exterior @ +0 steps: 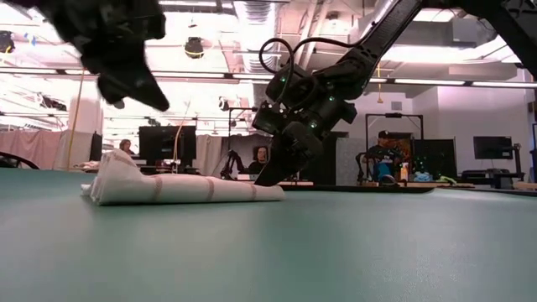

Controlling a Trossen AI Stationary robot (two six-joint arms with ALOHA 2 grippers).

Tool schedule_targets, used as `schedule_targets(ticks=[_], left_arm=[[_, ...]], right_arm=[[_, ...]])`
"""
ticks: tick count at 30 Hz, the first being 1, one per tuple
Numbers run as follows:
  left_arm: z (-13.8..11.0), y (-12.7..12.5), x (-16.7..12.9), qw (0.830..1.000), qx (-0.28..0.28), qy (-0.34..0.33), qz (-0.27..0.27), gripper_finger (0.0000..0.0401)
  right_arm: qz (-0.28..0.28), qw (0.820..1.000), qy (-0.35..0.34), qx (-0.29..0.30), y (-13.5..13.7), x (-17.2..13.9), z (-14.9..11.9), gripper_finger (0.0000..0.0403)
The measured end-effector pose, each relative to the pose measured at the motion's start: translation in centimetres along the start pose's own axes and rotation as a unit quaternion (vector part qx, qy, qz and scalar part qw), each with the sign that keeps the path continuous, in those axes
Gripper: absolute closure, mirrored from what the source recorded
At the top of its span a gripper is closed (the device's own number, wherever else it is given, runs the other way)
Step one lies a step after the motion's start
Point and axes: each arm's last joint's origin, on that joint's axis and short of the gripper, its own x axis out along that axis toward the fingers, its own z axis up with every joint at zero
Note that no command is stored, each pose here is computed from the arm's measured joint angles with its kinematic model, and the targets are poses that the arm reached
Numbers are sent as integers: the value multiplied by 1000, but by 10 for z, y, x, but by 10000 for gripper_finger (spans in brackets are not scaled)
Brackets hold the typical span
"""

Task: Roll towel
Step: Roll the white towel

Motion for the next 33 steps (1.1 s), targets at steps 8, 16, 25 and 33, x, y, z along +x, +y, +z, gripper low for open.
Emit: schedule_targets(ticks=[8, 16, 25, 33], left_arm=[[-49, -8, 13, 996, -79, -9, -26, 401], [-66, -5, 26, 998, -52, 33, 27, 401], [-81, 3, 21, 992, -58, 67, 87, 401], [-83, 3, 19, 991, -62, 72, 96, 401]], right_arm=[[0, 1000, 0, 2, 0, 0, 0, 389], [-2, 1000, 0, 2, 0, 0, 0, 389], [-1, 1000, 3, 3, 0, 0, -1, 389], [-2, 1000, 4, 4, 0, 0, -1, 389]])
